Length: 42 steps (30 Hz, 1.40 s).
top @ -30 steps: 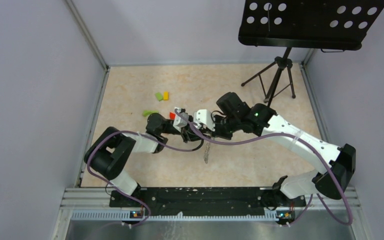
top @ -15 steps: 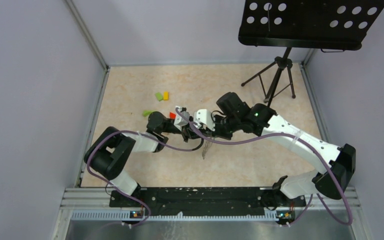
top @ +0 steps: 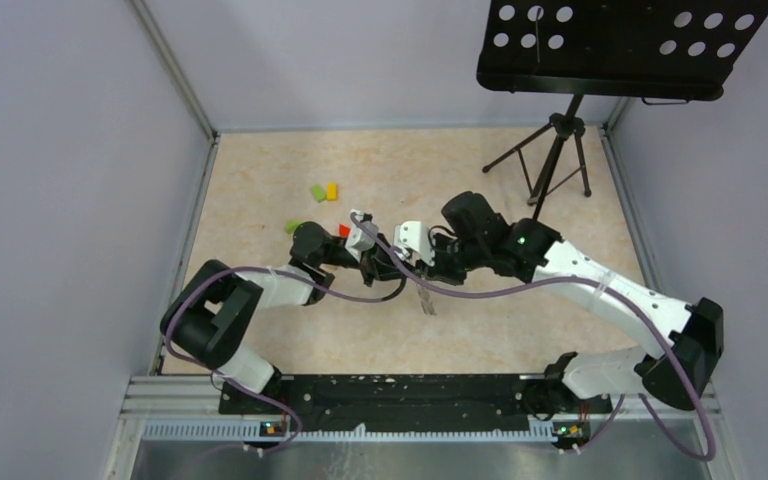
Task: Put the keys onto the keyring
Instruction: Adjust the key on the keyring.
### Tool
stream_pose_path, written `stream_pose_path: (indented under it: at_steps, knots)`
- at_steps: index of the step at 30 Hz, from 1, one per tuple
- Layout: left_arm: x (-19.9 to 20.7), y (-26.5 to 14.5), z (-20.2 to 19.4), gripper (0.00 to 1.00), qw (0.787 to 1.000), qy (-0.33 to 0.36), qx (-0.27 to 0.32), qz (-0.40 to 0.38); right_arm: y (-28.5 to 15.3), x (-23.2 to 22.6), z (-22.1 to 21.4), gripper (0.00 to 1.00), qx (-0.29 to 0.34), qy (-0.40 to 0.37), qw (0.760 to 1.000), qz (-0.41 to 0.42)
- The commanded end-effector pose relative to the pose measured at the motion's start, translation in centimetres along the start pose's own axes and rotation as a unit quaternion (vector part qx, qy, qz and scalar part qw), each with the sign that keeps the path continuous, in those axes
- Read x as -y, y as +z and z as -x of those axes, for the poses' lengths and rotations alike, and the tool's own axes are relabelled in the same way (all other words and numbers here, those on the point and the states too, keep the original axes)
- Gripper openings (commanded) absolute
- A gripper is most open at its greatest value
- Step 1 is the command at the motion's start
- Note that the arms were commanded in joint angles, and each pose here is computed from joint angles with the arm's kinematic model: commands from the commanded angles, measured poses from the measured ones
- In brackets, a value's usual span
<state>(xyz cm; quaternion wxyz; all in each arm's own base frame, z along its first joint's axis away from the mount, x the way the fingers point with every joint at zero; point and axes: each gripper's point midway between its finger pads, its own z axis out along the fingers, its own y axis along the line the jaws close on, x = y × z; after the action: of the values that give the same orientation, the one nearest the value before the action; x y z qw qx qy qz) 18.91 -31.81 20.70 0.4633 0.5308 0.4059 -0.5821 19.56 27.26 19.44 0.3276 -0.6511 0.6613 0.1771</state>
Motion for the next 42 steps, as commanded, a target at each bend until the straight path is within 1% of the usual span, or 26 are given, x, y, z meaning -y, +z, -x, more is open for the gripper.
stream_pose_path:
  at_steps: [1, 4, 8, 12, 20, 27, 34, 36, 38, 41, 42]
  knots:
    - [0.8, 0.3, 3.0, 0.0, 1.0, 0.02, 0.015, -0.017, -1.5, 0.9, 2.0, 0.28, 0.064, 0.004, 0.998, -0.022]
    - [0.9, 0.3, 3.5, 0.0, 1.0, 0.016, 0.019, -0.013, -2.6, 1.4, 2.1, 0.3, 0.097, 0.018, 0.995, -0.022]
    - [1.0, 0.2, 3.8, 0.0, 1.0, 0.019, 0.023, -0.007, -3.8, 1.0, 2.8, 0.31, 0.146, 0.017, 0.989, -0.012]
    - [0.8, 0.2, 4.0, 0.0, 0.999, 0.019, 0.026, -0.003, -4.0, 0.1, 3.2, 0.31, 0.174, 0.013, 0.985, 0.007]
    - [0.5, 0.2, 3.9, 0.0, 0.999, 0.021, 0.027, 0.005, -2.7, -1.1, 3.1, 0.31, 0.195, 0.026, 0.98, 0.044]
    - [0.4, 0.2, 3.9, 0.0, 0.999, 0.02, 0.027, 0.008, -1.6, -0.9, 2.9, 0.31, 0.198, 0.038, 0.978, 0.045]
    - [0.4, 0.2, 3.9, 0.0, 0.999, 0.018, 0.026, 0.01, -1.1, -0.7, 3.4, 0.3, 0.201, 0.042, 0.977, 0.055]
    - [0.4, 0.2, 4.0, 0.0, 0.999, 0.019, 0.027, 0.01, -0.7, -0.6, 3.3, 0.28, 0.198, 0.047, 0.977, 0.057]
    - [0.4, 0.2, 4.1, 0.0, 0.999, 0.02, 0.028, 0.011, -0.6, -0.6, 3.3, 0.23, 0.197, 0.048, 0.977, 0.06]
    - [0.4, 0.2, 4.0, 0.0, 0.999, 0.019, 0.026, 0.01, -0.6, -0.6, 3.4, 0.11, 0.199, 0.047, 0.977, 0.06]
    - [0.5, 0.2, 3.9, 0.0, 0.999, 0.019, 0.026, 0.01, -0.7, -0.5, 3.4, 0.05, 0.201, 0.046, 0.977, 0.059]
